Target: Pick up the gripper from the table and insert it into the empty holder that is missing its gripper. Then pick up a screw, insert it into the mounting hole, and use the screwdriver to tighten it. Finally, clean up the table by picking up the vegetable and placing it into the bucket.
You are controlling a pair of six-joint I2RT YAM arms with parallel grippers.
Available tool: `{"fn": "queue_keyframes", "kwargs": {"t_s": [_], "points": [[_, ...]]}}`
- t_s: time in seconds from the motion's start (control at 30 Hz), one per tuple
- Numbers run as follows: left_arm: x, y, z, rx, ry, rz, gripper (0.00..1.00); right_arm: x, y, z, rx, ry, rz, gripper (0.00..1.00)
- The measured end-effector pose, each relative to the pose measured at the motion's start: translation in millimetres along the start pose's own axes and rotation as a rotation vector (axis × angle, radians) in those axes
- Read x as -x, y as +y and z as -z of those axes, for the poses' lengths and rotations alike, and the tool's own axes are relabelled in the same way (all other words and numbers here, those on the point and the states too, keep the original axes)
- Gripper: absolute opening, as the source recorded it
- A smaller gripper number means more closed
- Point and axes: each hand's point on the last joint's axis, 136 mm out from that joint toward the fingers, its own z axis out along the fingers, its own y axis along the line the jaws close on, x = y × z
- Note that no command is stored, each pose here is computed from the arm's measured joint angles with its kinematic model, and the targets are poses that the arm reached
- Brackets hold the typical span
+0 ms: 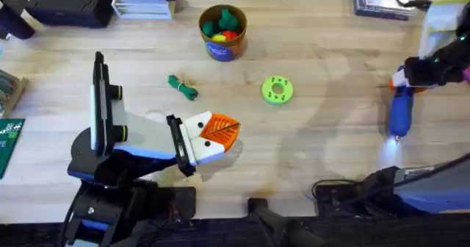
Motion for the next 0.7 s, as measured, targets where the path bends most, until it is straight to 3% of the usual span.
{"fn": "queue_keyframes", "kwargs": {"t_s": [0.2,0.43,0.7], "points": [[0.0,0.1,0.0,0.000,0.000,0.000,0.006,13.8,-8.0,64.0,-0.057,-0.198,-0.058,0.028],[0.0,0.1,0.0,0.000,0.000,0.000,0.006,13.0,-9.6,140.7,-0.096,-0.431,-0.190,0.028],[0.0,0.1,0.0,0.000,0.000,0.000,0.006,-9.9,27.5,197.5,-0.028,-0.714,-0.265,0.028]]}}
